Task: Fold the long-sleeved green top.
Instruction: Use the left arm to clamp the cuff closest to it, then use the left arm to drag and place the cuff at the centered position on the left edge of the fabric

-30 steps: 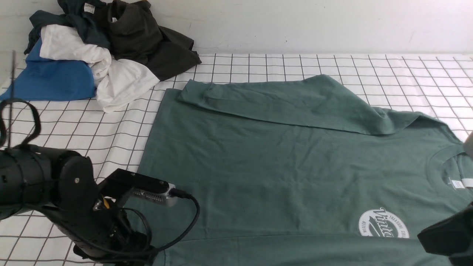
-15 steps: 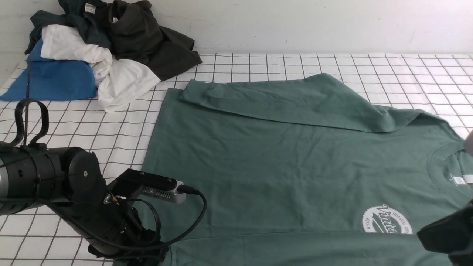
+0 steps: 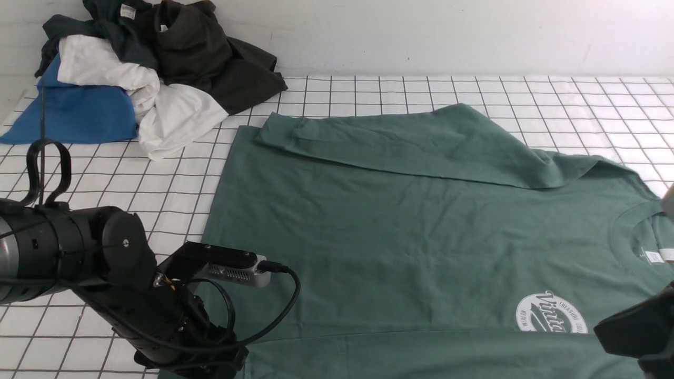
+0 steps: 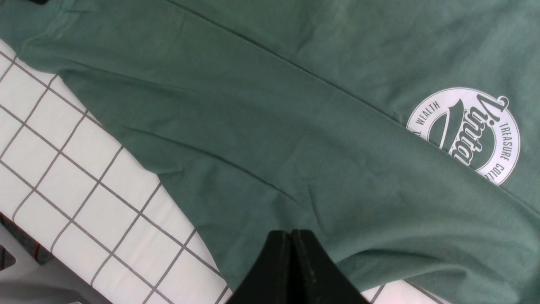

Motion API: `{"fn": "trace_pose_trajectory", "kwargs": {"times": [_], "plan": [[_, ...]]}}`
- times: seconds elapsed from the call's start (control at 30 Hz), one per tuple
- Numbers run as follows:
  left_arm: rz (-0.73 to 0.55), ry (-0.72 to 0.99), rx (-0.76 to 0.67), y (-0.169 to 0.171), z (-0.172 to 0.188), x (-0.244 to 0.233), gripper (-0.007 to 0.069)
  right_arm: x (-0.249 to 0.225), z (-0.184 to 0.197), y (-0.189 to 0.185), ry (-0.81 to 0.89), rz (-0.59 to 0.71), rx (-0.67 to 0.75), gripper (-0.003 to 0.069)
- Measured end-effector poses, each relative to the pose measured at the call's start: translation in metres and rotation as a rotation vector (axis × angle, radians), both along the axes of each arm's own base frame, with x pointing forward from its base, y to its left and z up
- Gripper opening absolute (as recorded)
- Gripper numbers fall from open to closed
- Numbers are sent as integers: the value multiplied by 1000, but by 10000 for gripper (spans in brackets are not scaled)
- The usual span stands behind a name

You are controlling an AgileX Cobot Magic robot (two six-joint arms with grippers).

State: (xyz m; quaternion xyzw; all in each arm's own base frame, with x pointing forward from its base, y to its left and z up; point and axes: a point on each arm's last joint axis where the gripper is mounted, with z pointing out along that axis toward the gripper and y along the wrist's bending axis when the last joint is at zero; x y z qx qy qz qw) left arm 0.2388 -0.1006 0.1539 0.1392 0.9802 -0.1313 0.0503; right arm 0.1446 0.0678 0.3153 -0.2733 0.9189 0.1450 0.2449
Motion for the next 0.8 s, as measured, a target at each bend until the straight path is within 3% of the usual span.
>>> {"fn": "trace_pose_trajectory", "kwargs": {"times": [0.03, 0.17, 0.2, 0.23, 0.27, 0.33, 0.6, 0.8], "plan": [[0, 0, 0, 0, 0, 0, 402, 0, 0, 0, 0, 0, 0, -14], [-6, -2, 7, 0, -1, 1, 277, 0, 0, 0, 0, 0, 0, -14], [-8, -3, 7, 0, -1, 1, 204, 0, 0, 0, -1, 0, 0, -14], [-9, -3, 7, 0, -1, 1, 183, 0, 0, 0, -1, 0, 0, -14], [-19, -8, 5, 0, 1, 1, 93, 0, 0, 0, -1, 0, 0, -14], [-40, -31, -5, 0, 11, 0, 29, 0, 0, 0, -1, 0, 0, -14], [-93, -253, -77, -9, 92, 21, 13, 7, 3, -2, -78, -36, -4, -14], [-171, -315, -43, -17, 139, 54, 13, 12, 4, -7, -116, -102, -34, -14]]}}
